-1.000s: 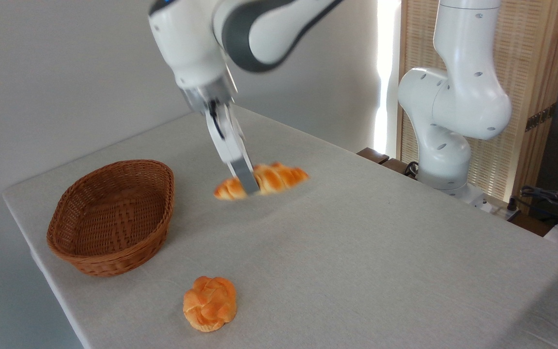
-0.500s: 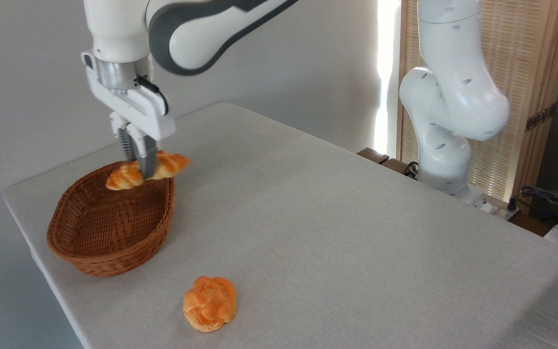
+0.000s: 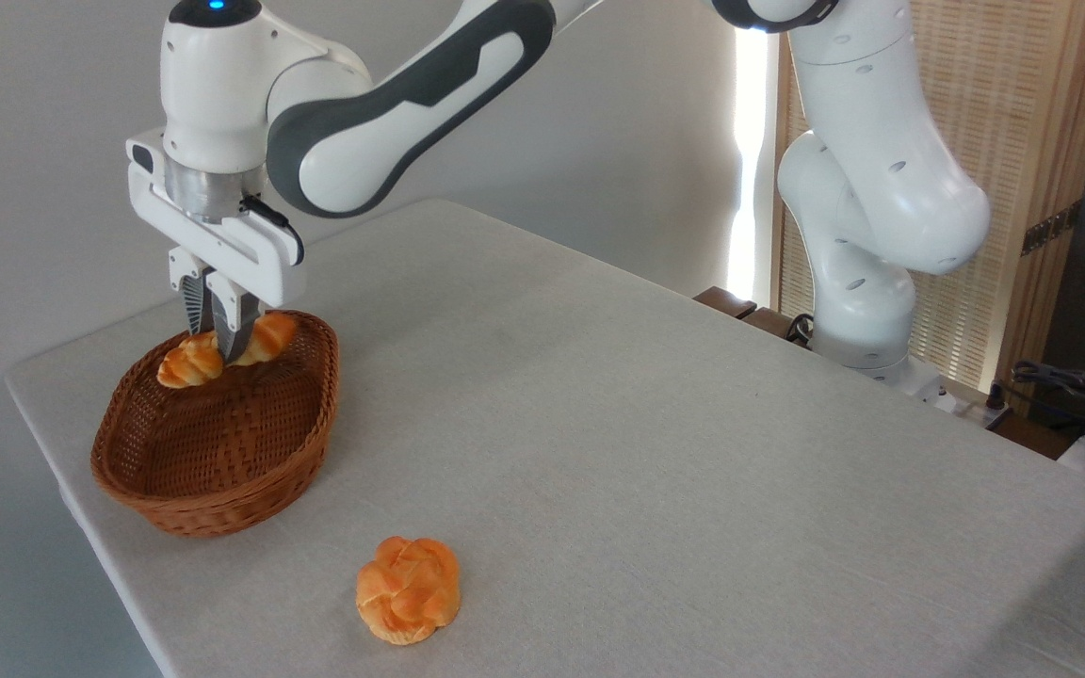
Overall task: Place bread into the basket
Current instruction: 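Carry the held roll over the wicker basket and lower it in, then open the gripper to release the roll and raise it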
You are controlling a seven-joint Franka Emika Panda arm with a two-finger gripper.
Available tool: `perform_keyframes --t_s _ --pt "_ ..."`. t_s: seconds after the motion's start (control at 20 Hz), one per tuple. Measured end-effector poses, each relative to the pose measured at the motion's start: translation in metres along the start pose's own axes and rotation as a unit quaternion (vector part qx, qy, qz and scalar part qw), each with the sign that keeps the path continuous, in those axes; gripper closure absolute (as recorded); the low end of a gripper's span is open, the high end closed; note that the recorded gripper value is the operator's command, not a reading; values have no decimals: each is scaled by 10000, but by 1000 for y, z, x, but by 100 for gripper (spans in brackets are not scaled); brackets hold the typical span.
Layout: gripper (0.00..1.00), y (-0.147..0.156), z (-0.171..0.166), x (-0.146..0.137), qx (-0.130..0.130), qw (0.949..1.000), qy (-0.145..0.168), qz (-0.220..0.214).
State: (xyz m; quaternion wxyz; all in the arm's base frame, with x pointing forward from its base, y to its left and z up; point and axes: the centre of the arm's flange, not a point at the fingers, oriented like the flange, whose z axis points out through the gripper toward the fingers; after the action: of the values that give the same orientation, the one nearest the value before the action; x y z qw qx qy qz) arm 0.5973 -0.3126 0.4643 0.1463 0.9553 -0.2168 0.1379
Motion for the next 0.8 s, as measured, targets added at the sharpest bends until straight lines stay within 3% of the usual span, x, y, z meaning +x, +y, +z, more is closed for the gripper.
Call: perform_keyframes --t_s 0.25,0.55,0.8 --pt "0 8 8 -2 -53 10000 -59 40" --pt "0 10 8 -2 127 9995 -76 267" --pt "0 18 9 -3 122 9985 -86 523"
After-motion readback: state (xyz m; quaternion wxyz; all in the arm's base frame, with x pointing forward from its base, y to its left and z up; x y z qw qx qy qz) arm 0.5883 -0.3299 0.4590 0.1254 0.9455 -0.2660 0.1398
